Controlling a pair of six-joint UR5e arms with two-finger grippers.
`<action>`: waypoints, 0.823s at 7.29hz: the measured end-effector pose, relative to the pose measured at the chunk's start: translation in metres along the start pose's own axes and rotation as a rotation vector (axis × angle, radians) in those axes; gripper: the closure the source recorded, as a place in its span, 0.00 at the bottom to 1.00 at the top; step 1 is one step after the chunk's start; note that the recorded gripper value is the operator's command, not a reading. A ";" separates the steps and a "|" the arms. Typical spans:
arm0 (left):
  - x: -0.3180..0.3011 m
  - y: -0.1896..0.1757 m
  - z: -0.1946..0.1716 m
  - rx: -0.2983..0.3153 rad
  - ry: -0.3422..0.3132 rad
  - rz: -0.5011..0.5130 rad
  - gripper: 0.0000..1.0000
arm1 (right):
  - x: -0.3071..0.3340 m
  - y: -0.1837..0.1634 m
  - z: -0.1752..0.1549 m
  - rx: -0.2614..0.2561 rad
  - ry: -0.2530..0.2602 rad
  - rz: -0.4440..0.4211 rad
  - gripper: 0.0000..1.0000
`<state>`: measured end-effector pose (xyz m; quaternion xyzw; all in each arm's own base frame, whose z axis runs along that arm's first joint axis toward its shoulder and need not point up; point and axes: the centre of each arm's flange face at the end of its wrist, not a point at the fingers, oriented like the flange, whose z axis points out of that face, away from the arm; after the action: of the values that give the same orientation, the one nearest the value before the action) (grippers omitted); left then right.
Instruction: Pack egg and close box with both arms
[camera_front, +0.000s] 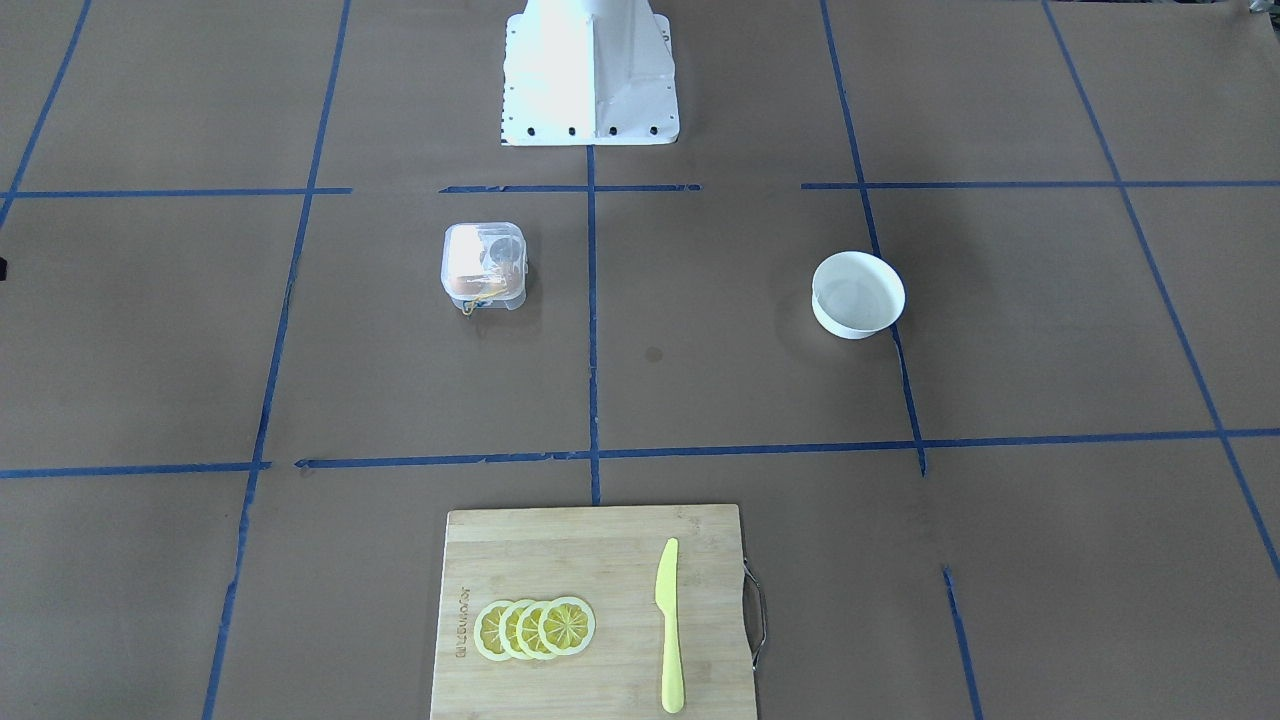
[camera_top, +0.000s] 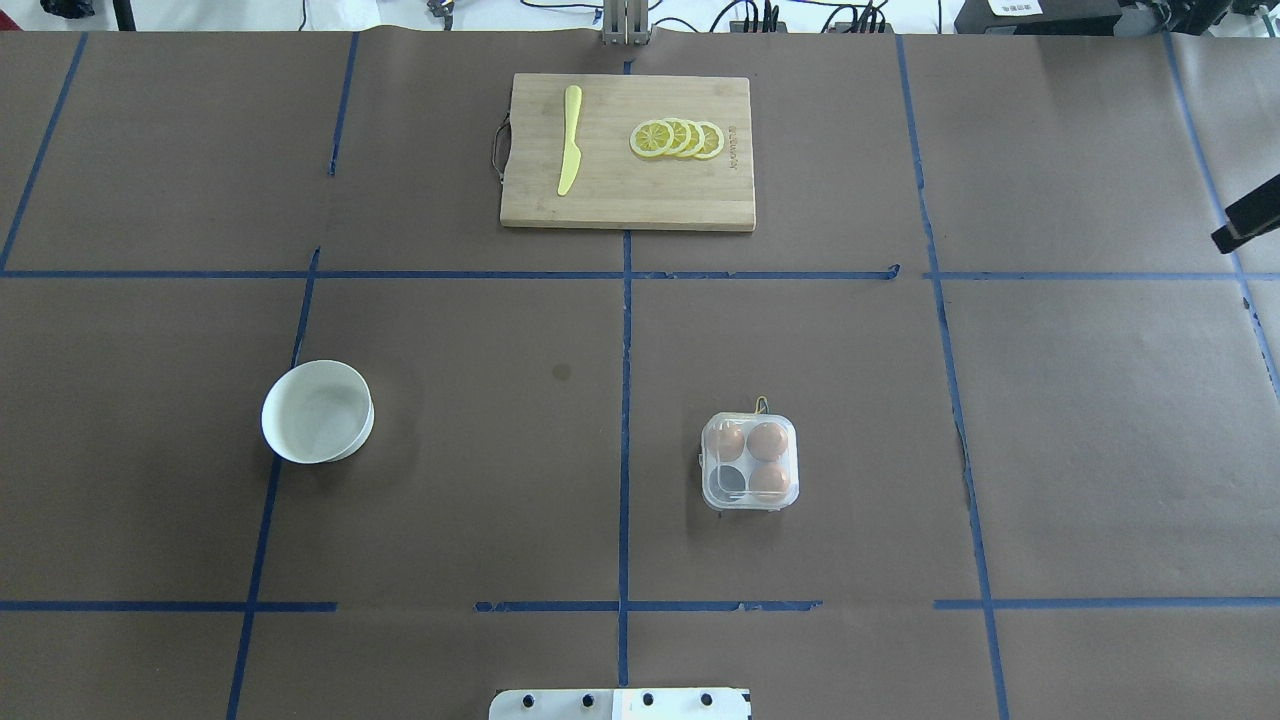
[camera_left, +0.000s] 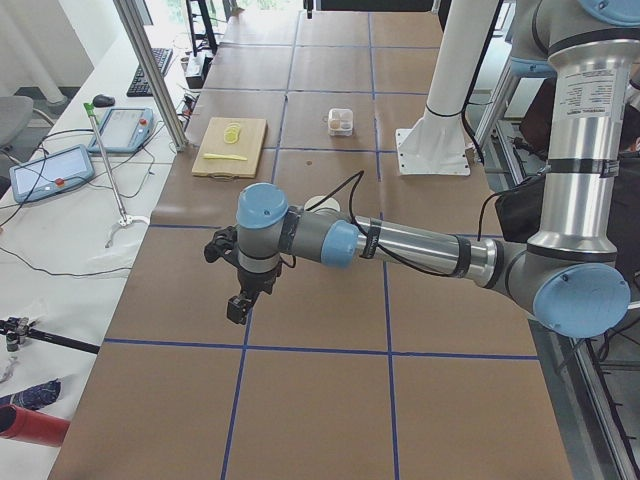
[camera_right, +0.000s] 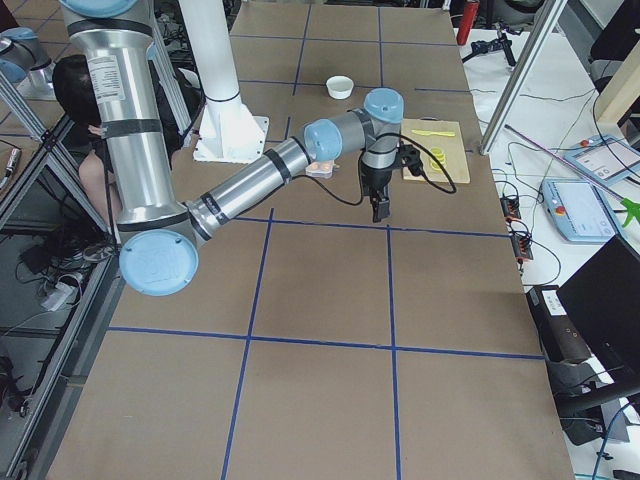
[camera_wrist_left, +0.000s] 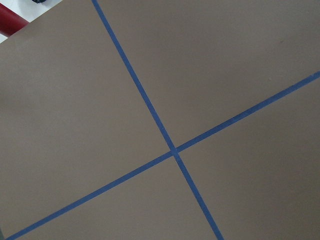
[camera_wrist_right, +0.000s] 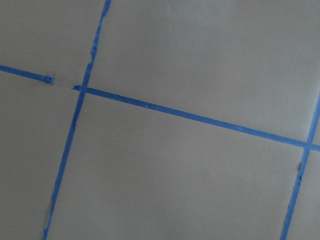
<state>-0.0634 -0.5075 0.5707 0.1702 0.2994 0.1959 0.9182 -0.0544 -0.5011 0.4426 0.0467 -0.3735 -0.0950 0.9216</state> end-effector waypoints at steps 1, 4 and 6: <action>-0.005 0.003 0.006 -0.001 -0.002 0.001 0.00 | 0.028 0.007 0.005 -0.013 -0.004 0.044 0.00; -0.019 0.015 0.030 -0.049 0.017 -0.043 0.00 | 0.114 0.025 0.018 -0.034 0.011 0.150 0.00; -0.022 0.021 0.036 -0.075 0.025 -0.064 0.00 | 0.171 0.047 0.038 -0.029 0.000 0.199 0.00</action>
<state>-0.0631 -0.5067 0.6185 0.1237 0.3087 0.1794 0.9259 0.0462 -0.4914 0.5937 -0.0037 -0.3749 -0.0086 0.9270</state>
